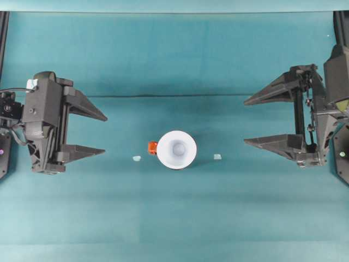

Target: Put the paper cup into the moved red handle cup holder.

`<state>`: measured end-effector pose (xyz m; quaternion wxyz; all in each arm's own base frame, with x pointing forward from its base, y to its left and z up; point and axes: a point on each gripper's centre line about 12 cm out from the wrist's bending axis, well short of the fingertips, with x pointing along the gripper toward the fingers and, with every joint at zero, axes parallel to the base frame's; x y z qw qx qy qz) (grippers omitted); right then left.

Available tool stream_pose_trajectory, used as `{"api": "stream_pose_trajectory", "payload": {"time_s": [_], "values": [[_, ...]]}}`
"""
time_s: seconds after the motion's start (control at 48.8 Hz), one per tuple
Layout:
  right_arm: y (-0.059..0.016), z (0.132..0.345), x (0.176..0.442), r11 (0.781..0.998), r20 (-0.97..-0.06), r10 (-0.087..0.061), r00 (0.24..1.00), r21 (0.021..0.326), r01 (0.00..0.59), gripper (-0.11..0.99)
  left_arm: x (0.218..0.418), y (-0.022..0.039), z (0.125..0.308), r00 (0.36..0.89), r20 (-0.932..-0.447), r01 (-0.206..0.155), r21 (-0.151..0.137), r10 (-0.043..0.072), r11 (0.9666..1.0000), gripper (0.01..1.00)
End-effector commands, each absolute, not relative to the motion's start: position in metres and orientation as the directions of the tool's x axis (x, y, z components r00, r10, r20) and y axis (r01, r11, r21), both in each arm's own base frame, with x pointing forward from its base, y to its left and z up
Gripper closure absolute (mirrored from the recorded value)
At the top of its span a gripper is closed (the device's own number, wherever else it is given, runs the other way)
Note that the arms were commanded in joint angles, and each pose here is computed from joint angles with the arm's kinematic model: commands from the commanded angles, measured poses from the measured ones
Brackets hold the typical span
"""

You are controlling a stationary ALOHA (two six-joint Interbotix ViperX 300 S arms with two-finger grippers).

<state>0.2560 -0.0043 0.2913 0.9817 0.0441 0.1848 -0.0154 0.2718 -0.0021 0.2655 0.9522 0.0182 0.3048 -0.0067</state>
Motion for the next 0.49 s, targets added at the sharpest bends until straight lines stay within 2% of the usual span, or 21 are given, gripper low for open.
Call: {"api": "stream_pose_trajectory", "payload": {"time_s": [0.0,0.471], "values": [[-0.0036,0.2965,0.2570,0.996,-0.346,-0.012,0.938,0.076,0.040,0.01,0.2742,-0.0030,0.2739,0.829,-0.559,0.025,0.030,-0.004,0.9992,0.113],[-0.0036,0.2969,0.2568,0.996,-0.344,-0.012,0.939,0.076,0.040,0.01,0.2745,-0.0030,0.2745,0.830,-0.558,0.025,0.030,-0.004,0.9992,0.113]]}}
